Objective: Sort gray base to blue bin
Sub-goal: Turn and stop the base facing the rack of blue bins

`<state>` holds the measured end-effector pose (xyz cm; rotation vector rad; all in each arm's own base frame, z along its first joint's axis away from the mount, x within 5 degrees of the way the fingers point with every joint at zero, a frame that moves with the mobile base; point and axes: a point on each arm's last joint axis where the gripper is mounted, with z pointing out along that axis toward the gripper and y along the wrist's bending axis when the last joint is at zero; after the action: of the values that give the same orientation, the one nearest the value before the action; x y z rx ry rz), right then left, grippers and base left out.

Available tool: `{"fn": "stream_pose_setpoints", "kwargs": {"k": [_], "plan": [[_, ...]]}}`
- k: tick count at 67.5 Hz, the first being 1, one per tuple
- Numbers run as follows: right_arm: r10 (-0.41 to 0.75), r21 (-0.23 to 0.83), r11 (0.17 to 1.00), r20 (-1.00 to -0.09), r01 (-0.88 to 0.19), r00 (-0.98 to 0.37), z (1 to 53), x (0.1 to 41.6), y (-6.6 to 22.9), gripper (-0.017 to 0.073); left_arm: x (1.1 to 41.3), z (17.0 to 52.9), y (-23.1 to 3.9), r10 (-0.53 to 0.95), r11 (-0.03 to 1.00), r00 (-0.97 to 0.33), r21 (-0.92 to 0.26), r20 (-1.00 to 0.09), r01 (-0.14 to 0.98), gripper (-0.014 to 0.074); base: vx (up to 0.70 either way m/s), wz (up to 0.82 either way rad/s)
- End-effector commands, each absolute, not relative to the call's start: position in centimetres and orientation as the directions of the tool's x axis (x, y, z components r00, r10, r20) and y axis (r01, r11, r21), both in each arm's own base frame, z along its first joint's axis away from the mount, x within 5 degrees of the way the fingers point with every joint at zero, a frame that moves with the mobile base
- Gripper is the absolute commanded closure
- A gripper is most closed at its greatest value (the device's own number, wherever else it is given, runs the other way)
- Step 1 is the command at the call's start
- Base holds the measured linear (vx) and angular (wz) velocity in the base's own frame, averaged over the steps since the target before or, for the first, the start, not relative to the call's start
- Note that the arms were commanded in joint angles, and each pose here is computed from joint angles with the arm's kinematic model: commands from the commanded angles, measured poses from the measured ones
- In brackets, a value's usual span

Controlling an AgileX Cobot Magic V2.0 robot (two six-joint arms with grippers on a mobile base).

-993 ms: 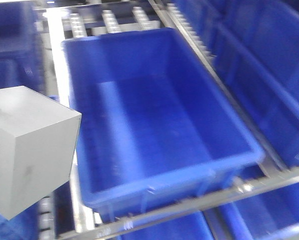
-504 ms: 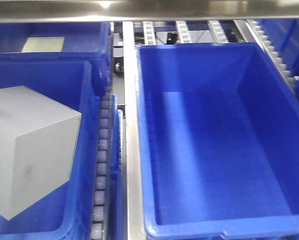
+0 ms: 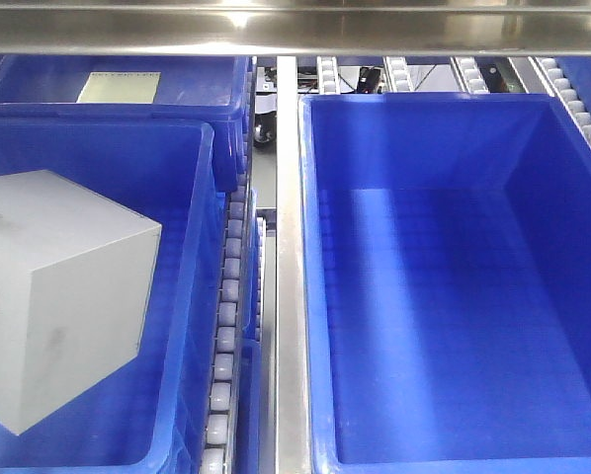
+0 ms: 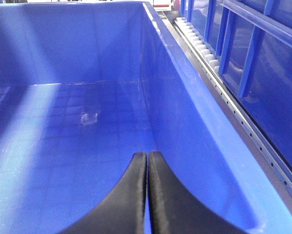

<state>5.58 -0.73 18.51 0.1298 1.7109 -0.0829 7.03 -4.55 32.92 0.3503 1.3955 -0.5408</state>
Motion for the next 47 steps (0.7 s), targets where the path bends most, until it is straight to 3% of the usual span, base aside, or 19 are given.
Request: {"fn": "stream_pose_setpoints", "kwargs": {"k": [1, 47], "plan": [[0.014, 0.0, 0.99, -0.995, 0.139, -0.102, 18.89, 5.76, -0.81, 0.0564, 6.77, 34.79, -4.38, -0.24, 0.819, 0.179, -0.1, -0.954, 0.565, 0.059, 0.0, 0.0], [0.014, 0.0, 0.99, -0.995, 0.139, -0.102, 18.89, 5.76, -0.81, 0.0564, 6.76, 34.81, -4.37, -0.242, 0.819, 0.182, -0.1, -0.953, 0.565, 0.059, 0.0, 0.0]]}}
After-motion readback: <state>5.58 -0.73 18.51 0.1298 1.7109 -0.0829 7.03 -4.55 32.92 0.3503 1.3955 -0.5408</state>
